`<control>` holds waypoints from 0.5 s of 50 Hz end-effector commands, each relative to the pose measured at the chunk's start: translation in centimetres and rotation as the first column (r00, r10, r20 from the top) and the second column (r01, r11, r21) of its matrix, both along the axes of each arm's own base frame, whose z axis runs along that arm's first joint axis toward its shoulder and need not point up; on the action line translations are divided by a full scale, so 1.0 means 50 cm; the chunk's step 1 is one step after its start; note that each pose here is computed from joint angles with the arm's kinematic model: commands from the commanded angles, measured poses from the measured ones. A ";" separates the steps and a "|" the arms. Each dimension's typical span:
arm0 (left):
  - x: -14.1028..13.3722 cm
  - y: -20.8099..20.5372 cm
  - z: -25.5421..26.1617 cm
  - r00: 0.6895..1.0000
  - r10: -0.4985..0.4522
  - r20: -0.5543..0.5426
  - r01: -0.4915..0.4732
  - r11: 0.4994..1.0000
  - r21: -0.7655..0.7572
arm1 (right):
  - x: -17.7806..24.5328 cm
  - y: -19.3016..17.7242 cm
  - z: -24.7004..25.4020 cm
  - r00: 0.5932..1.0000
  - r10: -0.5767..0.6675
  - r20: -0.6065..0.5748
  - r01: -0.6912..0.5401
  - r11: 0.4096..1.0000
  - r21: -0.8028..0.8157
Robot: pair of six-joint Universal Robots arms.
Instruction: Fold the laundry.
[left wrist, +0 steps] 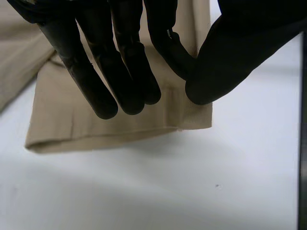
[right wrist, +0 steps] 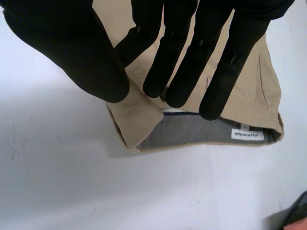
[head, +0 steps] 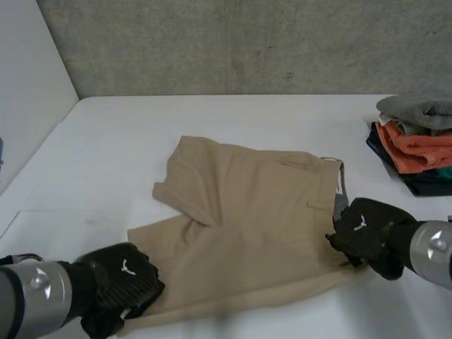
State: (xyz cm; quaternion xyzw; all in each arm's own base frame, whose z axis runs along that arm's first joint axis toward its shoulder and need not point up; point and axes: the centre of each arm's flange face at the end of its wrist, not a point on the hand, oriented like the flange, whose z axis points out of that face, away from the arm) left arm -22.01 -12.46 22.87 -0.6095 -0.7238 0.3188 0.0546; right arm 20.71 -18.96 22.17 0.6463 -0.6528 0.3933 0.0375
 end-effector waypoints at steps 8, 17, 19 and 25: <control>-0.115 -0.245 0.012 0.970 0.074 -0.231 -0.163 0.904 -0.395 | 0.046 -0.166 -0.027 0.940 -0.190 0.283 0.223 0.971 -0.090; -0.223 -0.425 0.006 0.920 0.120 -0.374 -0.331 0.750 -0.573 | 0.111 -0.301 -0.054 0.832 -0.290 0.472 0.432 0.873 -0.225; -0.235 -0.449 0.005 0.911 0.127 -0.392 -0.355 0.724 -0.591 | 0.122 -0.320 -0.060 0.822 -0.285 0.492 0.448 0.858 -0.251; -0.279 -0.525 -0.005 0.877 0.102 -0.469 -0.422 0.630 -0.652 | 0.161 -0.388 -0.082 0.791 -0.240 0.564 0.491 0.798 -0.349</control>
